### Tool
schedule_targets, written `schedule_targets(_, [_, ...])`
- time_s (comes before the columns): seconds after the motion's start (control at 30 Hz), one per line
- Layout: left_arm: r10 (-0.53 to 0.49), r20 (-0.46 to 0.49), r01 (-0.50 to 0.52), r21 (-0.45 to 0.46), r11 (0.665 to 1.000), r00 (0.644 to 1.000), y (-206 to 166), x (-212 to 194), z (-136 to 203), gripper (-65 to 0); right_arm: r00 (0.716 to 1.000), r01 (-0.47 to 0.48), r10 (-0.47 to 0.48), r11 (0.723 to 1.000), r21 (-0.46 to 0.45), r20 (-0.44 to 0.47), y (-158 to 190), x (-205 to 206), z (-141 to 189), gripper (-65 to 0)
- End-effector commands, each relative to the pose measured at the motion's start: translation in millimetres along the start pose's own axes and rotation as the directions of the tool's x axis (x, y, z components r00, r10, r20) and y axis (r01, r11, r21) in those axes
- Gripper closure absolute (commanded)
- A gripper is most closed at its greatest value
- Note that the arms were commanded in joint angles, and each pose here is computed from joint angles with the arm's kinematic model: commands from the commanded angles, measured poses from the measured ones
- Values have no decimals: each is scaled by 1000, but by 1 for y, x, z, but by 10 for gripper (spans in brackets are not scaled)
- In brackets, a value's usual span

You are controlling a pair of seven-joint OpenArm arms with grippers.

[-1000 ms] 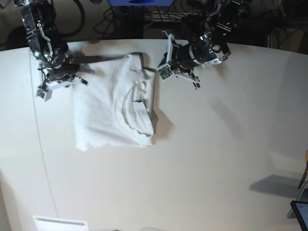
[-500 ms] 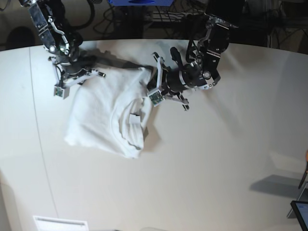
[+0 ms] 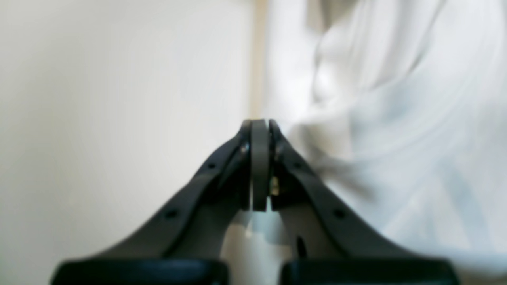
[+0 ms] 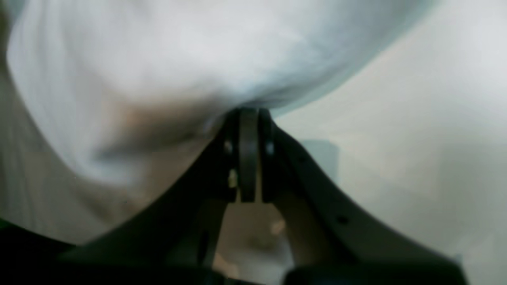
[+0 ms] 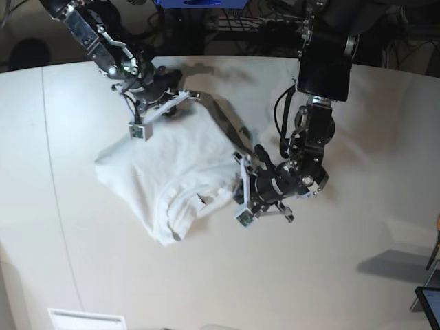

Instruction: Fold the T-shirt properly

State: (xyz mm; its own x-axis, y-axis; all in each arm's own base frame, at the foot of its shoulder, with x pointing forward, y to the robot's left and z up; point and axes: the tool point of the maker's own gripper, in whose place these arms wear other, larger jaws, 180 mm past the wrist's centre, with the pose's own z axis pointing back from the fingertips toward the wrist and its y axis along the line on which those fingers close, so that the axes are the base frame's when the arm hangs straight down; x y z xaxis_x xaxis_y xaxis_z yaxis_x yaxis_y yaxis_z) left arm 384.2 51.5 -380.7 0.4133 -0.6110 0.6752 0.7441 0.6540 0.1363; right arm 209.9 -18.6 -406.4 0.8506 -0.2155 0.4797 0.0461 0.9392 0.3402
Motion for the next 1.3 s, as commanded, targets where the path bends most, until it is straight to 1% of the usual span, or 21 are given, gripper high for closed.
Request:
schedule_targets(0.0, [-10, 67, 10, 8, 1000, 998, 8, 28, 1, 0, 1000, -8, 7, 999, 34, 31, 14, 10, 2, -16])
schedule_targets(0.13, [15, 99, -14, -8, 1000, 995, 16, 54, -11, 0, 999, -33, 31, 996, 83, 27, 36, 7, 1, -16])
schedule_targets(0.23, [-4, 140, 1, 20, 1000, 990, 32, 73, -5, 0, 999, -36, 35, 996, 78, 11, 34, 0, 2, -16])
schedule_targets(0.3, [-17, 147, 10, 47, 999, 989, 45, 79, 2, 0, 1000, -12, 12, 999, 42, -3, 21, -7, 3, -16])
schedule_targets(0.33, [-19, 151, 8, 71, 997, 988, 55, 78, 8, 0, 1000, 8, -8, 1000, 9, -1, 9, -7, 3, -16])
schedule_targets(0.4, [-17, 170, -3, 117, 993, 985, 69, 75, 23, 0, 1000, 29, -29, 999, -26, -1, -7, -9, 6, -16])
schedule_targets(0.47, [-10, 176, -19, 165, 986, 984, 79, 60, 40, 0, 998, 63, -62, 995, -73, 11, -28, -7, 9, -16])
schedule_targets(0.53, [-7, 140, -22, 202, 979, 990, 83, 38, 56, 0, 995, 104, -102, 987, -121, 21, -48, -8, 12, -16])
schedule_targets(0.63, [-5, 73, -13, 242, 970, 997, 73, 6, 77, 0, 985, 171, -161, 966, -193, 64, -81, 1, 19, -16])
schedule_targets(0.7, [-12, 48, 0, 252, 968, 999, 55, -15, 91, 0, 978, 201, -182, 954, -223, 102, -97, 12, 22, -16])
schedule_targets(0.87, [-26, -12, 28, 213, 977, 1000, 10, -53, 106, 0, 959, 252, -204, 931, -265, 195, -125, 45, 30, -16])
schedule_targets(0.93, [-10, -36, 16, 187, 982, 999, -4, -67, 105, 0, 958, 237, -176, 931, -278, 228, -134, 62, 34, -16])
schedule_targets(1.07, [19, -70, -9, 148, 989, 997, -16, -83, 97, 0, 949, 214, -138, 941, -260, 284, -133, 95, 37, -16])
schedule_targets(1.27, [51, -33, -47, 124, 991, 998, -19, -67, 77, 0, 924, 200, -104, 952, -231, 369, -127, 142, 41, -16])
